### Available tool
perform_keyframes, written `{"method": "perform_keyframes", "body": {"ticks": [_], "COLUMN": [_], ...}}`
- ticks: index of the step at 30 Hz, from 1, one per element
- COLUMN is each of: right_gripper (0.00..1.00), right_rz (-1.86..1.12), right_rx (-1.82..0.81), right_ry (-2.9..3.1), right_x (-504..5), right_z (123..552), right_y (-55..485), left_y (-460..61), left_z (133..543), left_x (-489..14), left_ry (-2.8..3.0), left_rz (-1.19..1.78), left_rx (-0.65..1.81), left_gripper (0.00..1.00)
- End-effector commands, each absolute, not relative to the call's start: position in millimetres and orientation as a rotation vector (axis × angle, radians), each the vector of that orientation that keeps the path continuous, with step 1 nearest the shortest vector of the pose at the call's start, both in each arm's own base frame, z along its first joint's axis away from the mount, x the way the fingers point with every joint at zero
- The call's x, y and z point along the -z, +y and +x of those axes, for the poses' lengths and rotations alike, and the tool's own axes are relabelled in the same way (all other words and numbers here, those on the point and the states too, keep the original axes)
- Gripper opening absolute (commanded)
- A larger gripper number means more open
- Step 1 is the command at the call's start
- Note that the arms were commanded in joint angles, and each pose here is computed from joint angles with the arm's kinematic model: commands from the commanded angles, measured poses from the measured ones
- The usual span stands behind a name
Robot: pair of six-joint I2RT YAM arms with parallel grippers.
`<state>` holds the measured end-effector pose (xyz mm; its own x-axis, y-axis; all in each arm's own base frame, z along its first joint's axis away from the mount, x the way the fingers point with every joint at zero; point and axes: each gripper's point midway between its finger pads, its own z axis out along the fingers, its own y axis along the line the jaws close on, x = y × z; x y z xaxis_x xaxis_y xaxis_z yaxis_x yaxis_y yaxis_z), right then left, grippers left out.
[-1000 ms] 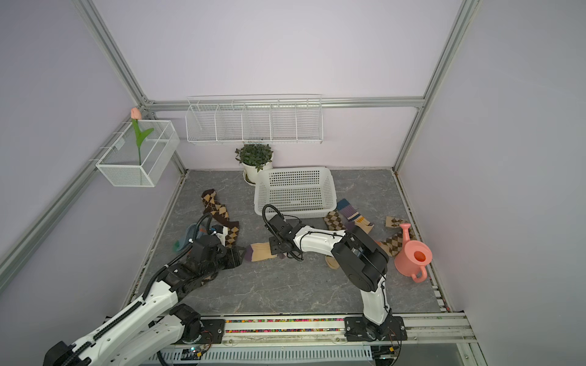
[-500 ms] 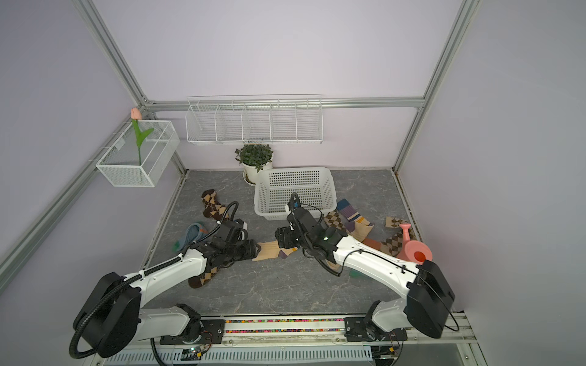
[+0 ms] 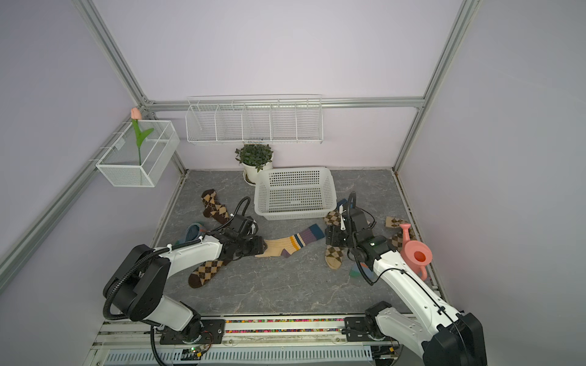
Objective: Place the socks together as a pair
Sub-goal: Adjust the sock at the center of the board, then pick up the sock at the center of the board.
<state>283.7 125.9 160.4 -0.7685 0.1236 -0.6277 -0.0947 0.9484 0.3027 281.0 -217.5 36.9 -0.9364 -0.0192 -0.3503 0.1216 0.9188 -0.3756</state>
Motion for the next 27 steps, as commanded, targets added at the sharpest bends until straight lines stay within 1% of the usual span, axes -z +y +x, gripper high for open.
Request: {"method": "perform_keyframes", "body": {"ticks": [1,4,9,11,13,16,20,23,27], "right_gripper": [0.75,0.75,0.71,0.7,0.7,0.7,0.69,0.66,0.66], "right_rz": [-0.004,0.013,-0.097,-0.139,-0.11,-0.01,0.135,0.191,0.213], "right_rx": [-0.446,-0.474,-0.606,-0.571,-0.486,-0.416,-0.353,-0.32,-0.209], "right_ry": [2.428,2.42,2.455,2.48,2.49,2.477,2.481,2.46,2.526], "right_x": [-155.0,-156.7,-156.7,-152.9,-149.5,-148.2,-143.9,-154.1,-148.3], "right_z": [281.5,286.4,280.5,275.2,276.9,292.4,327.2,357.2,379.6], "right_y": [119.6,114.6,138.7,140.8,128.1,105.2,70.8,51.2,28.8], "left_y": [-207.0,-197.0,-200.4,-202.3,-200.9,-196.0,-190.6,-183.2,-172.9], "left_z": [291.6,302.5,317.7,322.8,326.3,327.9,319.1,307.3,293.5], "left_x": [-45.6,-45.1,-40.4,-45.6,-53.9,-74.4,-107.9,-129.6,-148.0], "left_ry": [2.733,2.758,2.787,2.77,2.738,2.664,2.555,2.49,2.421], "left_rz": [0.13,0.152,0.211,0.226,0.223,0.198,0.153,0.133,0.118], "left_rx": [0.42,0.331,0.322,0.319,0.309,0.308,0.361,0.378,0.406], "left_gripper": [0.56,0.56,0.56,0.56,0.56,0.55,0.56,0.56,0.56]}}
